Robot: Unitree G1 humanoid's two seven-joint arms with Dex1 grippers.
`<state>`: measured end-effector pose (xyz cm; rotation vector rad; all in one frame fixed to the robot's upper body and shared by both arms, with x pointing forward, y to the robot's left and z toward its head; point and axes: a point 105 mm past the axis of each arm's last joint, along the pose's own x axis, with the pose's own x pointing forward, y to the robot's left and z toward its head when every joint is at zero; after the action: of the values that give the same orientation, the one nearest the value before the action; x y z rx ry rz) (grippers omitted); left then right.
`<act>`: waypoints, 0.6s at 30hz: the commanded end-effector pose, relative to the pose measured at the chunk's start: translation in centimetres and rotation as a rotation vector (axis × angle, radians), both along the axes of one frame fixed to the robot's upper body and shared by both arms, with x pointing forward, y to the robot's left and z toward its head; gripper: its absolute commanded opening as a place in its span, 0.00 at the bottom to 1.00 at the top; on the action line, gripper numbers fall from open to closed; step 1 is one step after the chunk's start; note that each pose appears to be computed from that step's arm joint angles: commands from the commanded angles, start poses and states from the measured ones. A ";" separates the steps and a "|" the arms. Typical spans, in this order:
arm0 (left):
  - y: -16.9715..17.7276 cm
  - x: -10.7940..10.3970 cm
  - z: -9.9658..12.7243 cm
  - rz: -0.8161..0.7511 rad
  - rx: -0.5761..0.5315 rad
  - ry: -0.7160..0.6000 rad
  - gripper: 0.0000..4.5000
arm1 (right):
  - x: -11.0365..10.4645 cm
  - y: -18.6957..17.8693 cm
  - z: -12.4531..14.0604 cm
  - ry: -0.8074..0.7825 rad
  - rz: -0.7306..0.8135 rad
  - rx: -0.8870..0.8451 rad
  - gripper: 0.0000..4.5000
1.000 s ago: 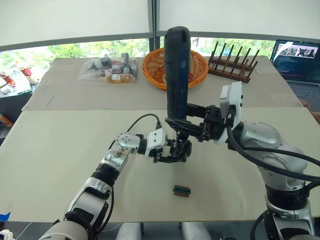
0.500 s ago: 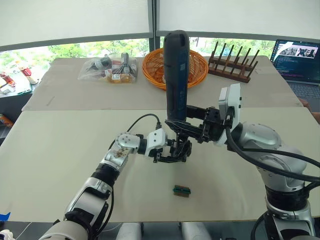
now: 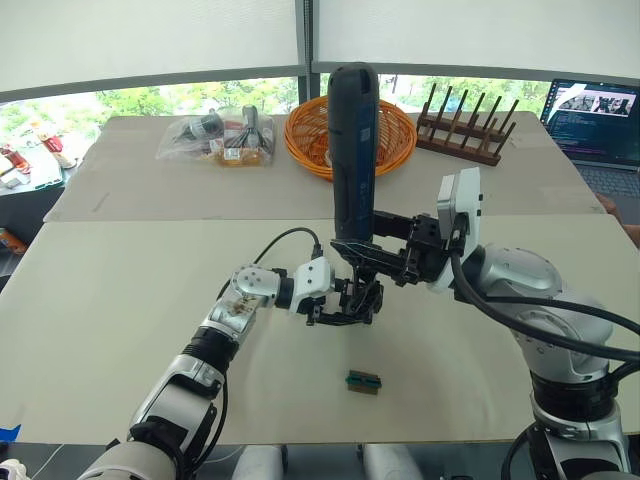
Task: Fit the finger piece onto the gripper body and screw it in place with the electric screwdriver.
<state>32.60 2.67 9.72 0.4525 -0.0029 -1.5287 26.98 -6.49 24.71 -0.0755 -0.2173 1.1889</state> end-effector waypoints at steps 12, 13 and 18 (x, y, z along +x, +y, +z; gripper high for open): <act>0.4 0.2 0.9 0.009 -0.007 -0.043 0.51 | -0.5 -0.1 1.5 -0.068 0.015 0.008 0.43; 0.3 0.2 0.9 0.009 -0.008 -0.042 0.51 | -0.4 -0.1 1.5 -0.066 0.014 0.007 0.43; 0.4 0.3 1.0 0.009 -0.007 -0.043 0.51 | 0.1 -0.2 1.7 -0.060 0.016 0.004 0.43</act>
<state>32.60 2.66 9.74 0.4528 -0.0037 -1.5288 27.55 -6.71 24.91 -0.0816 -0.2083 1.1906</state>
